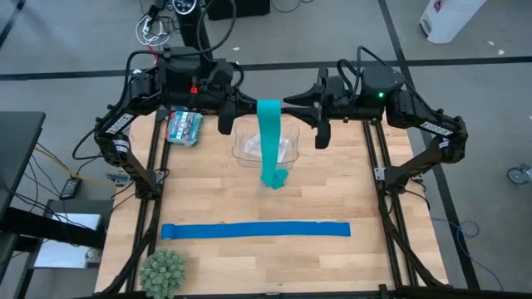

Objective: Roll bandage
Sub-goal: Roll the green bandage

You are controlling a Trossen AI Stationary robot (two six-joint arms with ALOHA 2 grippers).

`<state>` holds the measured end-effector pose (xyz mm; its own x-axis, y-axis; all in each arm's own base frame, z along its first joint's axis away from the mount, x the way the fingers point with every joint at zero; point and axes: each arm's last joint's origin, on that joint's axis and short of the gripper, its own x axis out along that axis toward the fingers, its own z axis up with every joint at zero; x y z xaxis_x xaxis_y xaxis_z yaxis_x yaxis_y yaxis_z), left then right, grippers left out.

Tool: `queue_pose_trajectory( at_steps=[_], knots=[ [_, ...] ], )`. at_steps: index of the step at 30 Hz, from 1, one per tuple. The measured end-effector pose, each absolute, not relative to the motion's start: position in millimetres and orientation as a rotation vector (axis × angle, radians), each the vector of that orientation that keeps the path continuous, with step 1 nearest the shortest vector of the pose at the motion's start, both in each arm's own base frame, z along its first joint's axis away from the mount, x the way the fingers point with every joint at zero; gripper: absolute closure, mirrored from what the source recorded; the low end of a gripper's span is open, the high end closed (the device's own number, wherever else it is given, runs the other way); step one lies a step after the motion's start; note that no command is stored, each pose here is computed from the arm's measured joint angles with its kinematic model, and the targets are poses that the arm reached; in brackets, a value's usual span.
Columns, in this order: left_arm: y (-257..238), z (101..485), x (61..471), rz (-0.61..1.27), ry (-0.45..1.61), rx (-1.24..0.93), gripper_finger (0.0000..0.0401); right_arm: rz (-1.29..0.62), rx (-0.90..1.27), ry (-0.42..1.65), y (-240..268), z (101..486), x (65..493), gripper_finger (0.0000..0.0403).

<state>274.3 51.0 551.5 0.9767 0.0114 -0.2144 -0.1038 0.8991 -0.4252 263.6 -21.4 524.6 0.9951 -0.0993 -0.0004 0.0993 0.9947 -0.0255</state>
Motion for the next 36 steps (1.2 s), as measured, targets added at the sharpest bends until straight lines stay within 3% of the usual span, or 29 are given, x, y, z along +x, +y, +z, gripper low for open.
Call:
queue_pose_trajectory(
  at_steps=[15, 36],
  knots=[
    [50.1, 553.3, 274.7, 0.039, 0.197, -0.625, 0.0390, -0.131, -0.129, -0.018, -13.0, 527.2, 264.0, 0.0295],
    [50.9, 559.0, 275.7, 0.047, 0.132, -0.667, 0.0390, 0.005, 0.087, 0.028, -8.5, 526.0, 252.1, 0.0268]
  ],
)
